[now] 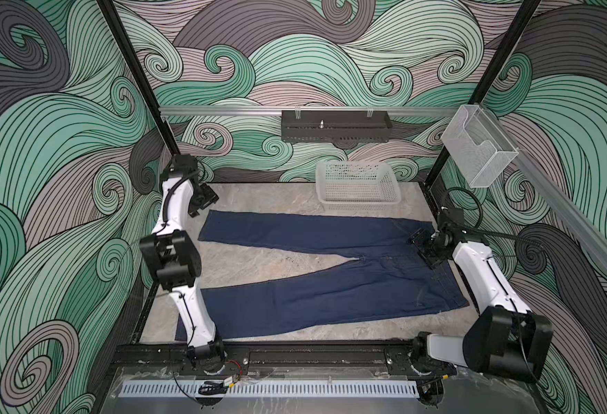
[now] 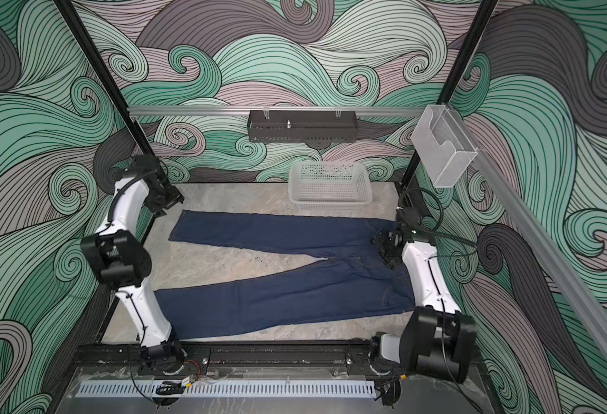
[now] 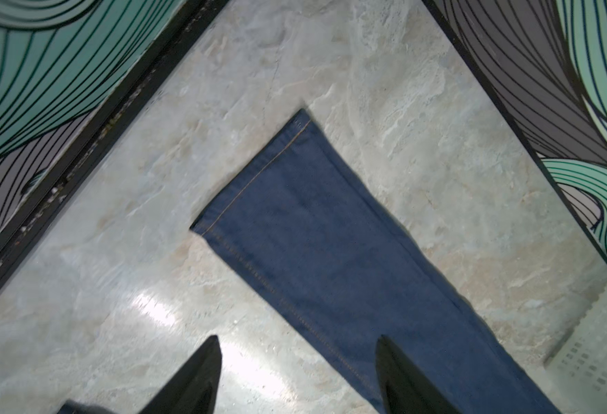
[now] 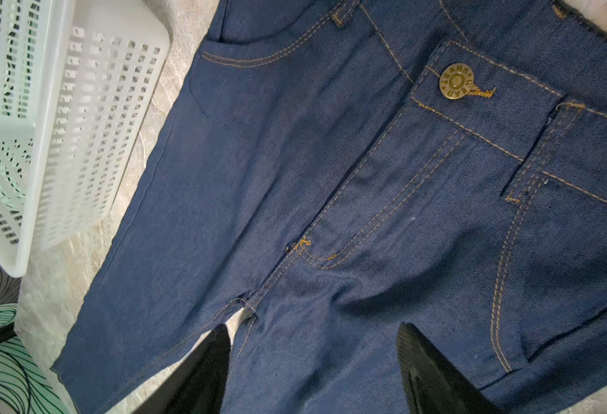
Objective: Fold and stack the trousers
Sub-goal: Fold the trousers at the center of the table.
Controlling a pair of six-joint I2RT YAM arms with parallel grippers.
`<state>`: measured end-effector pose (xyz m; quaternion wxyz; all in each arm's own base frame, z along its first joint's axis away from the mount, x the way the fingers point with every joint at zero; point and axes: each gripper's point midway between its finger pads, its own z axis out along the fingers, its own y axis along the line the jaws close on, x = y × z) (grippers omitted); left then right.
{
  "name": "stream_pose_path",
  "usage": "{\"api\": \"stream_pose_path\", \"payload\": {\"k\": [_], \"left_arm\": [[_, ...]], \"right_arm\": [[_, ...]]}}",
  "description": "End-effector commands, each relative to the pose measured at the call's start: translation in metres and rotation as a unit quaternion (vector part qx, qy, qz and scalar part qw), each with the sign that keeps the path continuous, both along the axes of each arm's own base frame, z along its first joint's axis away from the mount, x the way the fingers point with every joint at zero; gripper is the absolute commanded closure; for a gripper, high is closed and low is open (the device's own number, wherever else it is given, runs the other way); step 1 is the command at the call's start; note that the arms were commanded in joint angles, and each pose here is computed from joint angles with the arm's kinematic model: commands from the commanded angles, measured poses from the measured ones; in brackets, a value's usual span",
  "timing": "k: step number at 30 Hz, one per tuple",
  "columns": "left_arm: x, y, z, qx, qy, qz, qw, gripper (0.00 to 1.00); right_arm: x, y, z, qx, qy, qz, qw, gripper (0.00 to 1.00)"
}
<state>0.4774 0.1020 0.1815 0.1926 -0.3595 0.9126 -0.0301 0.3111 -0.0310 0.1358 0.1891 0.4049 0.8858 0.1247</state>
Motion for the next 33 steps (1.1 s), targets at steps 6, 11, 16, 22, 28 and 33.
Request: {"api": "stream_pose_path", "payload": {"k": [6, 11, 16, 22, 28, 33], "left_arm": [[0.061, 0.028, -0.050, 0.015, 0.027, -0.019, 0.999, 0.29], [0.087, 0.037, -0.081, -0.002, -0.003, -0.006, 1.000, 0.26], [0.099, 0.032, -0.120, -0.036, 0.004, 0.004, 0.999, 0.28], [0.092, 0.028, -0.160, -0.052, 0.038, 0.014, 0.998, 0.31], [0.092, 0.029, -0.175, -0.049, 0.047, 0.021, 0.997, 0.30], [0.083, 0.034, -0.186, -0.030, 0.075, 0.019, 0.997, 0.35]], "right_arm": [[0.051, -0.032, -0.009, -0.020, 0.012, -0.064, 0.998, 0.26], [0.076, -0.034, -0.022, -0.006, 0.023, -0.067, 0.997, 0.27], [0.085, -0.032, -0.039, 0.005, 0.039, -0.068, 0.997, 0.27], [0.087, -0.030, -0.054, 0.013, 0.057, -0.064, 0.996, 0.27], [0.094, -0.032, -0.055, 0.016, 0.055, -0.068, 0.996, 0.27], [0.096, -0.031, -0.058, 0.021, 0.055, -0.072, 0.996, 0.27]]}}
